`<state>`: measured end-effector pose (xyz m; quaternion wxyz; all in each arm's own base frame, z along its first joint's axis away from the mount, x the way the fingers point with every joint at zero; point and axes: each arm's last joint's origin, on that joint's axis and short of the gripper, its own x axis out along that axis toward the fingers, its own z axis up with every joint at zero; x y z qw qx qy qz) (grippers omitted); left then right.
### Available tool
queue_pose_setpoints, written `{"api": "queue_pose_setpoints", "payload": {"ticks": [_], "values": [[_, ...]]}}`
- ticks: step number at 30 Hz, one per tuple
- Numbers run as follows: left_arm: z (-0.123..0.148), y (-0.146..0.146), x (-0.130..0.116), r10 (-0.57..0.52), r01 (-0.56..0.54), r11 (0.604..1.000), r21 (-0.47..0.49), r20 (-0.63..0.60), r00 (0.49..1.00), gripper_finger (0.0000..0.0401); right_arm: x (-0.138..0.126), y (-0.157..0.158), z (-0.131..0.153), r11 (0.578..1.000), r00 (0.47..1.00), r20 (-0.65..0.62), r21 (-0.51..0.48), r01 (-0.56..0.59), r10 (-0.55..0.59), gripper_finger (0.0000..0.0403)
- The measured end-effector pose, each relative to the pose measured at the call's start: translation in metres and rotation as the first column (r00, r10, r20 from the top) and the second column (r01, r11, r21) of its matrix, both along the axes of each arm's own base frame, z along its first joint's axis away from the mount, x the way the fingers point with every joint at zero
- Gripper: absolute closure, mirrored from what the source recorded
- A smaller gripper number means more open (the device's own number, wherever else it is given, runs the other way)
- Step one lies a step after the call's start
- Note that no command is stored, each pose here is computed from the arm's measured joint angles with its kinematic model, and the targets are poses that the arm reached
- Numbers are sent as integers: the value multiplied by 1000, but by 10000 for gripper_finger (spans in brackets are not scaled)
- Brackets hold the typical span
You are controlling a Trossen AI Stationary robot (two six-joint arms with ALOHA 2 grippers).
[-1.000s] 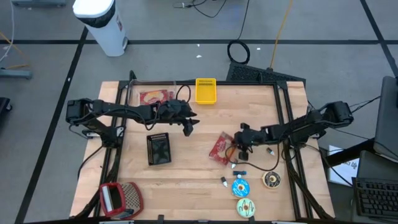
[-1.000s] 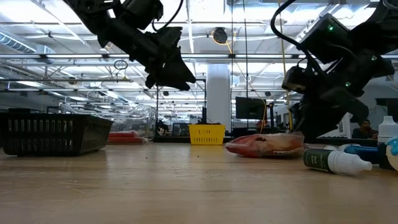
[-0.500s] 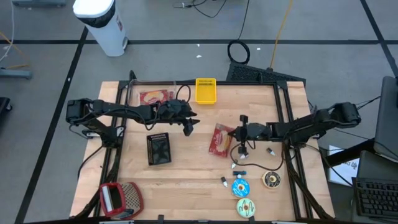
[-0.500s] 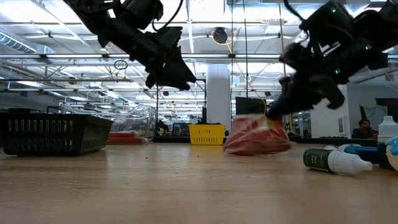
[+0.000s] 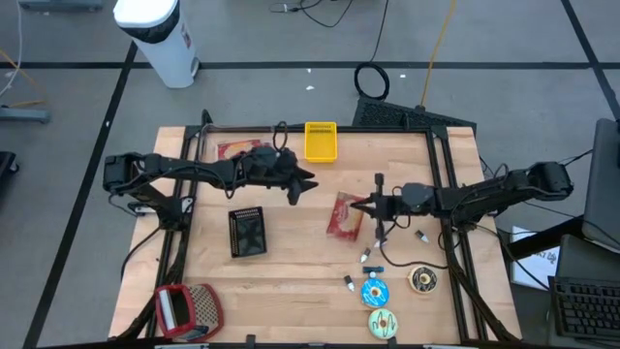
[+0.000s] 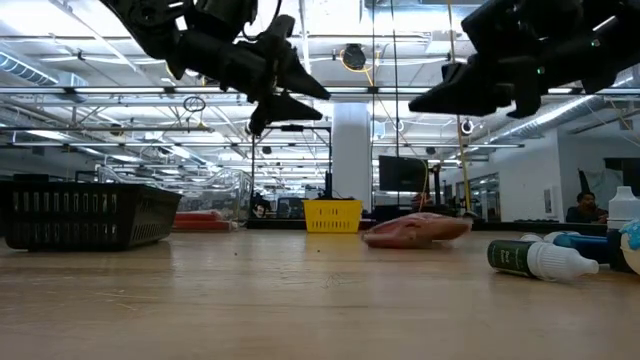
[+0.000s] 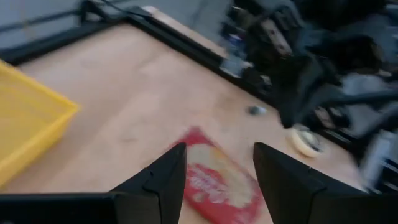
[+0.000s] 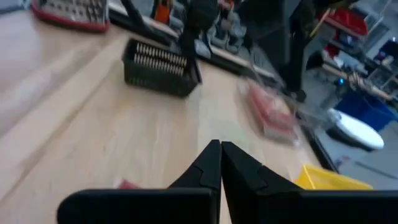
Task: Pick & Place Food Item
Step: Put the popcorn pack into the transparent bin
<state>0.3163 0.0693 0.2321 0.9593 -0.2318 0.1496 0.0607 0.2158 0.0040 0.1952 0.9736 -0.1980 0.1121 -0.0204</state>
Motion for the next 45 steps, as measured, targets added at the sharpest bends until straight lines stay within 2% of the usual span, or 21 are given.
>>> {"api": "queue_pose_setpoints", "payload": {"ticks": [4,6,8,11,13,16,21,24,29,32,35,38,43,45], "values": [[1,-1,0,-31,31,999,19,7,999,214,0,0,1,1000,1000,7,27,-12,12,403],[1,0,0,-10,9,999,48,3,1000,214,0,1,-1,995,1000,-5,95,-15,16,403],[0,1,0,20,-20,997,70,-1,1000,215,1,3,-5,984,997,-25,165,-74,79,400],[0,3,0,73,-72,993,95,-9,997,214,4,12,-12,955,987,-58,266,-129,149,373],[0,3,0,97,-95,990,104,-10,995,215,5,17,-19,949,980,-107,288,-128,165,340],[0,4,-1,117,-115,985,127,-12,993,215,6,21,-36,956,969,-211,288,-60,125,277],[0,4,-1,118,-116,984,136,-13,993,215,12,14,-59,975,947,-318,187,119,-54,188],[0,4,-1,119,-117,984,132,-13,993,215,15,6,-70,955,930,-356,233,185,-93,159],[-1,4,-1,119,-115,985,131,-23,993,215,17,-1,-91,915,893,-448,339,218,-46,144],[-1,4,-1,119,-116,985,131,-22,993,215,18,-2,-101,914,877,-479,338,225,-38,151],[-1,4,-1,119,-115,985,132,-23,993,215,18,-3,-108,910,861,-508,341,238,-35,183],[-2,4,-1,119,-114,985,132,-30,992,215,17,-3,-114,908,844,-536,339,246,-28,241],[-2,4,-1,117,-111,984,138,-38,992,215,15,-5,-119,908,825,-564,328,260,-33,372],[-2,4,-1,117,-110,984,140,-39,992,215,14,-6,-119,915,819,-573,316,252,-27,391]]}}
